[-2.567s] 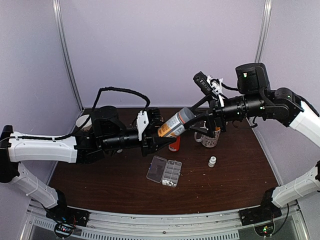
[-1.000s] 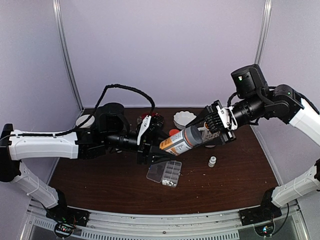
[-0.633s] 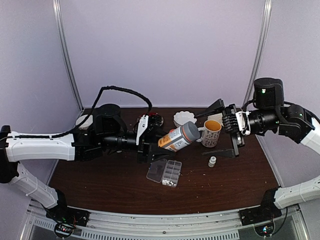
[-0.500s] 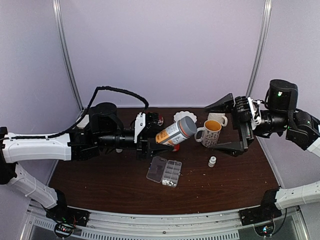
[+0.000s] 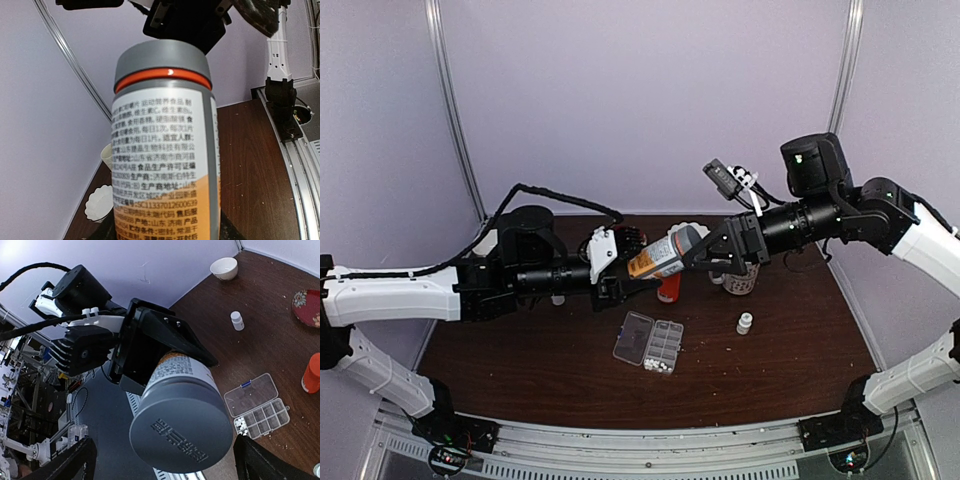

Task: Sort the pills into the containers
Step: Unscrew the lid of the pill bottle.

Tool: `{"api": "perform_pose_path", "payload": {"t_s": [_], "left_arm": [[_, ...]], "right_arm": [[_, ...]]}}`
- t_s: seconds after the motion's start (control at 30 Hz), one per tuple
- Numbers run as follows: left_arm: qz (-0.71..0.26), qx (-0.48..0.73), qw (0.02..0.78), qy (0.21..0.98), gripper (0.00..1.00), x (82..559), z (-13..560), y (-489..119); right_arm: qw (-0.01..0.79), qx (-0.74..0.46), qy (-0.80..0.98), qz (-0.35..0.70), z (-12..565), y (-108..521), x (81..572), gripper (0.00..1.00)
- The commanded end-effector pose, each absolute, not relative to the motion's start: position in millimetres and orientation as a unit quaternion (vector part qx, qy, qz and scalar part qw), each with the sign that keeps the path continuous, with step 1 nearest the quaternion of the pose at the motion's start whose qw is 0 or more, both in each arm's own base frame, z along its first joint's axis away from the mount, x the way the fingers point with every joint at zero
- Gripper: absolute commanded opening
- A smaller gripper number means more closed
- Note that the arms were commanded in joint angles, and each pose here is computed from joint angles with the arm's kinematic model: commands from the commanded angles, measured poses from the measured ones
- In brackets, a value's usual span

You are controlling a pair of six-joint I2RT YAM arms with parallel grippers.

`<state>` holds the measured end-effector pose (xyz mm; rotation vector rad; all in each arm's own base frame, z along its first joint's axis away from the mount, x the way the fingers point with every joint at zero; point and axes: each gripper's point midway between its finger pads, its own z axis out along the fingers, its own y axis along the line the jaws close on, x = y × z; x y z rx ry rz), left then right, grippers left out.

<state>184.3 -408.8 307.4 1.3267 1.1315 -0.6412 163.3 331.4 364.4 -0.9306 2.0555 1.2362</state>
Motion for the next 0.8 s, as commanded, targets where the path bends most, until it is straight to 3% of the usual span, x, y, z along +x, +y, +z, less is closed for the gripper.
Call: {"api": "perform_pose_path", "payload": {"t_s": [0.0,0.1,0.23,0.53,0.63,0.73,0.77], "left_arm": [[-0.253,0.562,0.629,0.474,0.08,192,325,-409],[-0.247,0.565,0.627,0.476,0.08,194,322,-410],[-0.243,0.571,0.621,0.479,0.08,195,318,-412],[-0.243,0.573,0.617,0.481,0.08,195,315,-413],[-0.245,0.574,0.615,0.482,0.08,195,314,-414],[-0.255,0.574,0.611,0.482,0.08,192,313,-415],[-0.261,0.575,0.608,0.481,0.08,190,313,-416]], "right_arm": [[0.284,-0.262,0.798,0.463,377,316,173,1.0],[0.282,-0.242,0.81,0.453,371,317,181,0.98],[0.269,-0.231,0.826,0.437,358,320,188,0.79],[0.268,-0.224,0.833,0.428,355,326,197,0.57],[0.265,-0.228,0.834,0.427,354,328,197,0.44],[0.268,-0.257,0.823,0.429,355,331,193,0.23],[0.272,-0.273,0.818,0.427,355,331,190,0.2]]}}
